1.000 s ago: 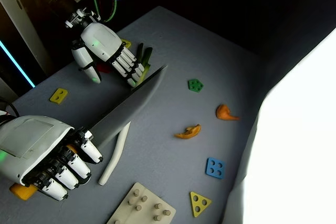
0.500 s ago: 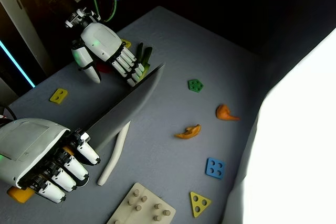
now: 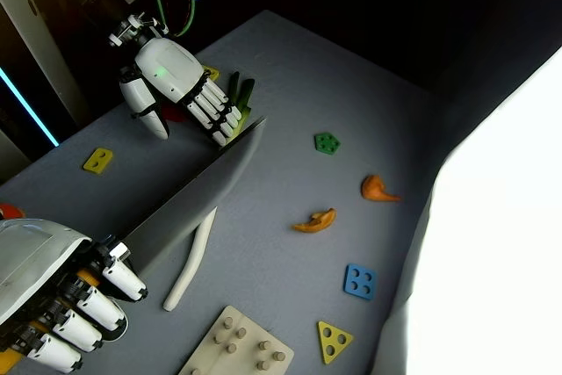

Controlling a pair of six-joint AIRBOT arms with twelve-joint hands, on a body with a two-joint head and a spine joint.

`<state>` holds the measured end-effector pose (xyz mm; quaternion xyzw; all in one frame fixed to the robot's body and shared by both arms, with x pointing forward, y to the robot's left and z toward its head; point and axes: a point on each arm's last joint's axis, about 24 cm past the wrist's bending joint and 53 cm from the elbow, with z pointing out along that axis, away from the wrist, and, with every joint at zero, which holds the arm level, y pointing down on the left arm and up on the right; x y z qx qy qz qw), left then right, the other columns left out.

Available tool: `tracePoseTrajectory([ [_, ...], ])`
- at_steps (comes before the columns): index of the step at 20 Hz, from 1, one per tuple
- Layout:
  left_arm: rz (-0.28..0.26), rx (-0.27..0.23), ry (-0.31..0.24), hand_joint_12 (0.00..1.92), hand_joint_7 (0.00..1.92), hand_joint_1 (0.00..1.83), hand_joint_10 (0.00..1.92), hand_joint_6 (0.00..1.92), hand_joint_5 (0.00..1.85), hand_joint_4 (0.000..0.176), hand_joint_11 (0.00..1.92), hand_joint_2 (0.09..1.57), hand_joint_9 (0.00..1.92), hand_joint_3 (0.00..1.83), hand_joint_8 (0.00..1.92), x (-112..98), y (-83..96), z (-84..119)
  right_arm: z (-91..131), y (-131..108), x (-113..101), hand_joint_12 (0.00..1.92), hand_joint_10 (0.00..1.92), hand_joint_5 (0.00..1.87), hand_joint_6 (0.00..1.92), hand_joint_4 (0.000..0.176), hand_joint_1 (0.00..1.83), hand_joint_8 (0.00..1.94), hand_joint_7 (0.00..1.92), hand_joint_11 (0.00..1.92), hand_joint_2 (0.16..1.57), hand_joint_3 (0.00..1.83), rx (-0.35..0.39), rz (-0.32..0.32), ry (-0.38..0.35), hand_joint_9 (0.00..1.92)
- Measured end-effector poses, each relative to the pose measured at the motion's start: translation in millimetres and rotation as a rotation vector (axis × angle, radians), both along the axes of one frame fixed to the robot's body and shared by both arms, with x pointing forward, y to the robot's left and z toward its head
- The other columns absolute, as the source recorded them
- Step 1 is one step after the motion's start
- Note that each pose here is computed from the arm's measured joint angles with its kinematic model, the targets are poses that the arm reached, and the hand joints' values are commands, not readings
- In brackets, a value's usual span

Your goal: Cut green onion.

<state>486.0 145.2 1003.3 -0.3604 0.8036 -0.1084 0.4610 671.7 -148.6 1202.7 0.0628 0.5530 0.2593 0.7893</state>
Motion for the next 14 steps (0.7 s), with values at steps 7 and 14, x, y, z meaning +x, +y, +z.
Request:
tracePoseTrajectory([
  [7,0.000,-0.002,0.009,0.00,0.16,0.00,0.01,0.04,0.20,0.000,0.00,1.40,0.02,0.00,0.01,-1,-0.3,-2,0,-5,0,1.92,1.92,1.43,1.92,0.176,1.56,1.94,1.54,1.72,0.98,0.40,-0.005,-0.009,-0.002,1.62],
  [14,0.003,0.002,-0.012,0.00,0.20,0.00,0.00,0.02,0.24,0.000,0.00,1.40,0.04,0.00,0.00,2,0.6,3,22,-8,10,1.92,1.92,1.45,1.92,0.176,1.53,1.94,1.55,1.75,1.02,0.42,-0.011,-0.022,-0.017,1.64],
])
